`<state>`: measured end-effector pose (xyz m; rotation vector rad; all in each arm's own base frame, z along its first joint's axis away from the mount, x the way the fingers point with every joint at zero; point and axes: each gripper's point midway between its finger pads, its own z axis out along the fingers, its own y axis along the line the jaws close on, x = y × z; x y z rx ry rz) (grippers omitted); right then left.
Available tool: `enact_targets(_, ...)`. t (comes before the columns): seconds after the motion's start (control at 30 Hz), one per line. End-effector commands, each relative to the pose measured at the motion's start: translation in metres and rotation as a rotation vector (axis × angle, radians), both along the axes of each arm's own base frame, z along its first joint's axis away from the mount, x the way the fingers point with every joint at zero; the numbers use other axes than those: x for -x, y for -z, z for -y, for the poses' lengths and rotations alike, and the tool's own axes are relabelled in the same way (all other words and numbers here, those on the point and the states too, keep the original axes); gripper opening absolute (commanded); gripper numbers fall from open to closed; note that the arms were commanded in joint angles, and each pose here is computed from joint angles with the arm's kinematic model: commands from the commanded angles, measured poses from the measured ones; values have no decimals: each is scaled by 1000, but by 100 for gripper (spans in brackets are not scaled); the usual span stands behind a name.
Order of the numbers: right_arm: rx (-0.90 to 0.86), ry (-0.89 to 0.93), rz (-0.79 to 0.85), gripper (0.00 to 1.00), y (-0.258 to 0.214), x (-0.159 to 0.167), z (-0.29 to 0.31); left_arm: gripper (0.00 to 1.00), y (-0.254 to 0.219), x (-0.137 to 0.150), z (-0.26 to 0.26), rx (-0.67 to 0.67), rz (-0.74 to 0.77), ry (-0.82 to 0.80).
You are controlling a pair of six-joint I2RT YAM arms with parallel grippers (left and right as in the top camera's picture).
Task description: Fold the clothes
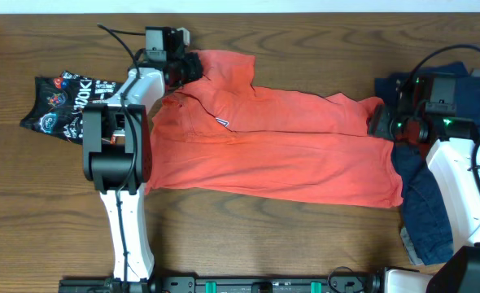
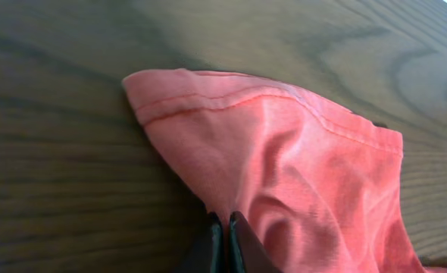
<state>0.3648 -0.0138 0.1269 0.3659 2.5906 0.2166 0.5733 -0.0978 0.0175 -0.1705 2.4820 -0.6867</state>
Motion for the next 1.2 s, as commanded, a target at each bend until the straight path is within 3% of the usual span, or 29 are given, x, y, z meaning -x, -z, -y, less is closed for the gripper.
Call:
enact_targets(0.0,24,-17,64,62,-5,-20,0,6,-33,-6,-10,74,35,-10)
enact_targets(0.33,108,13,109,66,45,-86,21,6,-102,18,-21,126,37,6)
enact_targets(0.67,146,12,72,64,97,-140,32,6,-96,39,-23,115,-54,13)
enact_targets(0.8,144,10,16,48,115,-132,31,6,-94,41,-24,105,-65,8)
enact_targets(0.93,140,7,-18,5,123,-126,31,6,-94,41,-24,106,-65,8)
enact_targets(0.97,140,7,-21,1,124,-125,31,6,-94,41,-24,106,-65,8)
enact_targets(1.17,159,59,-30,1,108,-121,40,6,-108,42,-40,107,-49,-20)
